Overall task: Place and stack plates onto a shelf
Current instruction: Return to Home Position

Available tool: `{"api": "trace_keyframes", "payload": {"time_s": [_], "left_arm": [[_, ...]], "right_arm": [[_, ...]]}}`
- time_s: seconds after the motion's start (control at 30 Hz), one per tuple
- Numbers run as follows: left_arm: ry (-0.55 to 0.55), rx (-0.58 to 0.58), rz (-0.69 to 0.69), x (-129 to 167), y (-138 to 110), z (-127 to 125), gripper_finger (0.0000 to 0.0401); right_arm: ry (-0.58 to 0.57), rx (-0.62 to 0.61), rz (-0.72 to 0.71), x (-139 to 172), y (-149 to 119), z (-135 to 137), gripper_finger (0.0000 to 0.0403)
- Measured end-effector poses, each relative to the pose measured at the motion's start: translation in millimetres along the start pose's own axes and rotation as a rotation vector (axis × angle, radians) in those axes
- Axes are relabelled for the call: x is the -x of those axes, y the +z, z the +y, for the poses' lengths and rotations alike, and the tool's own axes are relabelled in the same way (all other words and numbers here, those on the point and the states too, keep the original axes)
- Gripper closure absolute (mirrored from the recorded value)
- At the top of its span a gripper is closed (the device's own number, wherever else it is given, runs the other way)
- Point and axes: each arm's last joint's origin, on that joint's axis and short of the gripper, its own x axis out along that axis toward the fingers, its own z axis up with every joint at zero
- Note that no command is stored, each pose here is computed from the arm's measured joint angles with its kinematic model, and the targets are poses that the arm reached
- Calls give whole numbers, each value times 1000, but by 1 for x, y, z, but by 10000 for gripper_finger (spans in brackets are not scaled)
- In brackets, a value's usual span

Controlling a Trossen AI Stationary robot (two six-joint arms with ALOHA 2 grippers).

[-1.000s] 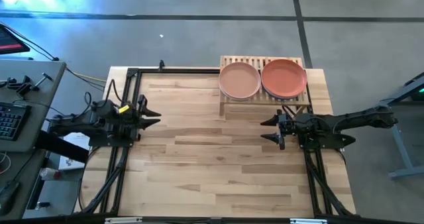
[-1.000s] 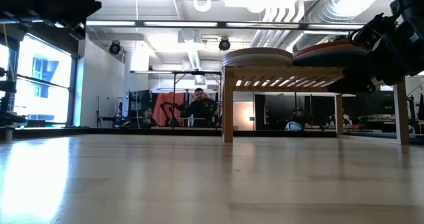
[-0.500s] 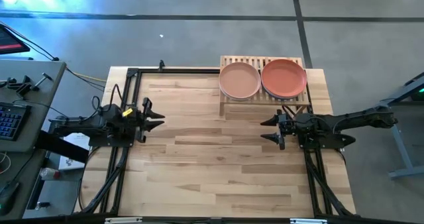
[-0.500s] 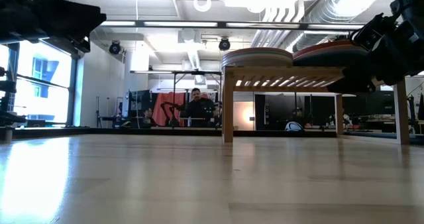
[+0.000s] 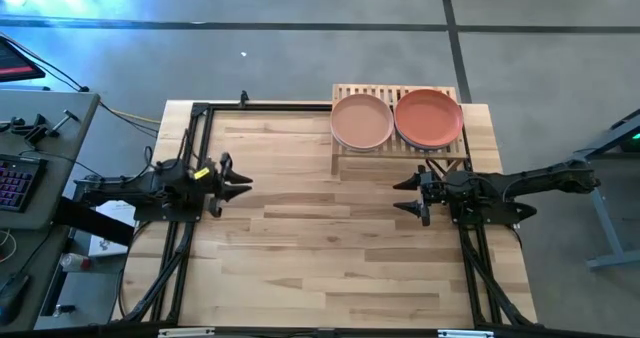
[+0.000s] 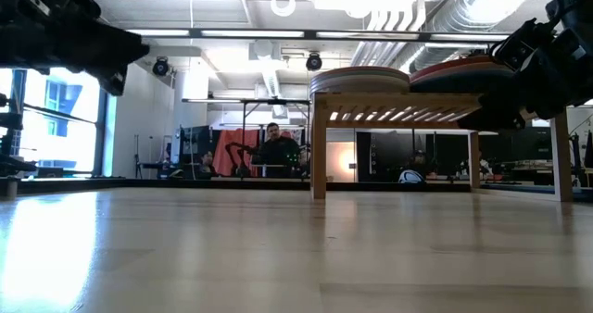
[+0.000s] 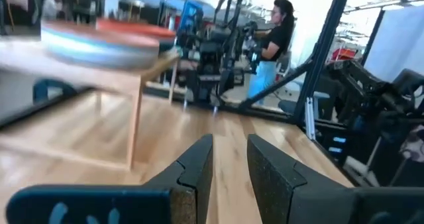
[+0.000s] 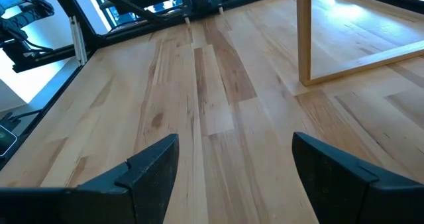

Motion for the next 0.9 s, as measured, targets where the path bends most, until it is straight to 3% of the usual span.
{"api": "trace_keyframes", "payload": {"time_s": [0.13, 0.57, 0.9], "left_arm": [[11, 48, 41, 0, -4, 1, 318], [12, 48, 37, 0, -4, 1, 318], [13, 47, 35, 0, -3, 1, 318]], "right_arm": [[0, 0, 0, 0, 0, 0, 126], [3, -1, -9, 1, 1, 0, 126], [54, -19, -184, 14, 14, 3, 126]]}}
